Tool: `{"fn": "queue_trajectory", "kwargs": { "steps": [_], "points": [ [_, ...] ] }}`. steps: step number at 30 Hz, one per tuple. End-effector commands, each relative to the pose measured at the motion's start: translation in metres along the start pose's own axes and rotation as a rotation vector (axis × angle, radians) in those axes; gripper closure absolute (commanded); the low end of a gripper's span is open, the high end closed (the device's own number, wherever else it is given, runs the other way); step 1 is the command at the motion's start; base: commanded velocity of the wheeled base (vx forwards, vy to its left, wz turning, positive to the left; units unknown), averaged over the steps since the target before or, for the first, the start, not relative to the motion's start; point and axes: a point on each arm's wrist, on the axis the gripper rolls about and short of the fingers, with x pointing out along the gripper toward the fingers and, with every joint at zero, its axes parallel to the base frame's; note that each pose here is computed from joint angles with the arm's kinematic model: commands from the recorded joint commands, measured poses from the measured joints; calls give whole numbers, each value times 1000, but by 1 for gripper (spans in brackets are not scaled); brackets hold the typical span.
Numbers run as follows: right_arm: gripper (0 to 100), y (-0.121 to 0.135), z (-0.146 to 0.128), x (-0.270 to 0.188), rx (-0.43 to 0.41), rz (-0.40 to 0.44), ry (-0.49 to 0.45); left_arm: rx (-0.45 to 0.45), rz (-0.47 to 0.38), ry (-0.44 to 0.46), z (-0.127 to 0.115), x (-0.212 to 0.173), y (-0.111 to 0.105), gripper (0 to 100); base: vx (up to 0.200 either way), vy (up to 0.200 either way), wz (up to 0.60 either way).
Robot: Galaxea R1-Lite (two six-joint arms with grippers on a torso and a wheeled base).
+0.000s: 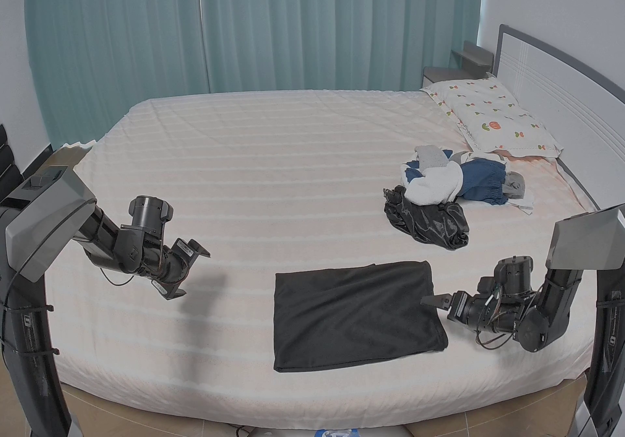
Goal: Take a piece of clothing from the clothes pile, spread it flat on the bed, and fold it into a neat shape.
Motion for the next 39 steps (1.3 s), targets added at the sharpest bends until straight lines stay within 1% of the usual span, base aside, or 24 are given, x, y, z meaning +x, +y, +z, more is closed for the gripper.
{"fn": "queue_trajectory", "kwargs": {
  "steps": [1,7,8,11,14,23,31,32,35,37,39],
  "points": [
    [0,3,-26,-19,-33,12,81,-2,0,0,0,1,0,0,0,0,0],
    [0,2,-36,-14,-64,-4,113,-2,0,0,0,1,0,0,0,0,0],
    [100,2,-36,-14,-65,-4,113,-2,0,0,0,1,0,0,0,0,0],
    [100,-2,-43,-19,-92,-21,140,-2,0,0,0,1,0,0,0,0,0],
    [100,-5,-43,-22,-111,-30,143,-2,-1,-1,0,1,0,0,0,0,0],
    [100,-7,-52,-32,-108,-50,175,-2,-1,-1,0,1,0,0,0,0,0],
    [100,-9,-53,-35,-125,-50,169,-2,0,0,0,1,0,0,0,0,0],
    [0,-9,-53,-34,-126,-48,167,-2,-1,-1,0,0,-1,0,0,0,0],
    [0,-7,-49,-34,-118,-30,142,0,-1,-1,0,0,0,0,0,0,0],
    [0,-8,-42,-36,-101,-13,99,-1,1,1,0,1,0,0,0,0,0],
    [0,-6,-35,-34,-62,20,40,-1,1,1,0,1,0,0,0,0,0]
  ]
}}
